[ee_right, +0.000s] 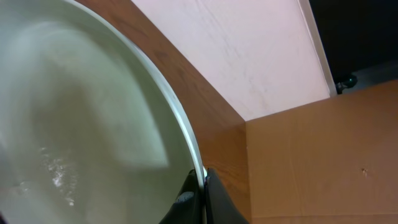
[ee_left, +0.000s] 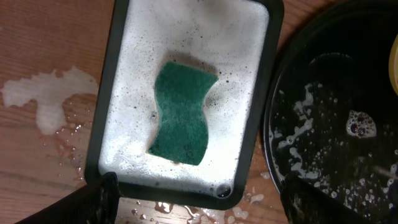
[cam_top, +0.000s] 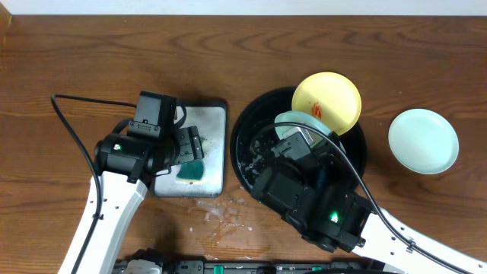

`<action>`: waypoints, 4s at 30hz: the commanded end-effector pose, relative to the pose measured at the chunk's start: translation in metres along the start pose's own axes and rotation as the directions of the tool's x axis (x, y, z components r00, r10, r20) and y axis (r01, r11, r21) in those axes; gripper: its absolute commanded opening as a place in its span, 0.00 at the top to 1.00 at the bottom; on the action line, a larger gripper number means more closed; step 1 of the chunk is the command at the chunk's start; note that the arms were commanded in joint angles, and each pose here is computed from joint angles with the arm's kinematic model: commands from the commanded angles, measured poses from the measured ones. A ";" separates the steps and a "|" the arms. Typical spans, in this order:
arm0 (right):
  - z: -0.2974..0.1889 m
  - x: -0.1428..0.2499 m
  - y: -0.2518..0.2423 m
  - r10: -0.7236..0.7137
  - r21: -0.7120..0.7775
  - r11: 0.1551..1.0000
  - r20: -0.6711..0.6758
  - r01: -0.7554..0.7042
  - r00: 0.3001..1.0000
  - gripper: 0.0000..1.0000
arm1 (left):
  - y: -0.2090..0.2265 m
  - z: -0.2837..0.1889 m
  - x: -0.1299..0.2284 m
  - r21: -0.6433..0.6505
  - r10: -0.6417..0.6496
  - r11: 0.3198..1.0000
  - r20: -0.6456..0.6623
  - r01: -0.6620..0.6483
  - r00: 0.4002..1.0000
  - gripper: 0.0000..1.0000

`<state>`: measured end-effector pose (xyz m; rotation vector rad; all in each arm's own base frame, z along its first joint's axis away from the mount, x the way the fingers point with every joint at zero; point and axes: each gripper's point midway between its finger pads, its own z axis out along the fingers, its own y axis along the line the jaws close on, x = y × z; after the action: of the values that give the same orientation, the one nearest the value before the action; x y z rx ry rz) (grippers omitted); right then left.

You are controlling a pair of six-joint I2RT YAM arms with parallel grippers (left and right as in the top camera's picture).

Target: Clean dirty plates on tray and stack at the side

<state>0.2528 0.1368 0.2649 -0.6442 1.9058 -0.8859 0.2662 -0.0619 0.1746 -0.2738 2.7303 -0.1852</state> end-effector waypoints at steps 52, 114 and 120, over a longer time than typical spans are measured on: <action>0.004 -0.006 0.004 -0.003 -0.028 1.000 0.003 0.003 1.000 0.99 | 0.001 -0.001 0.000 0.003 0.001 1.000 -0.001 -0.001 1.000 0.16; 0.172 0.156 -0.055 0.753 0.016 0.135 -0.651 -0.991 0.092 0.99 | 0.001 -0.001 0.000 0.003 0.001 1.000 -0.001 -0.001 1.000 0.16; 0.190 0.270 -0.087 0.794 0.337 0.010 -0.575 -0.942 -0.197 0.99 | 0.001 -0.001 0.000 0.003 0.000 1.000 -0.001 0.000 1.000 0.16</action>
<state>0.3192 -0.1465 0.1505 1.0588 2.3724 0.1843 0.2661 -0.0619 0.1746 -0.2738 2.7306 -0.1850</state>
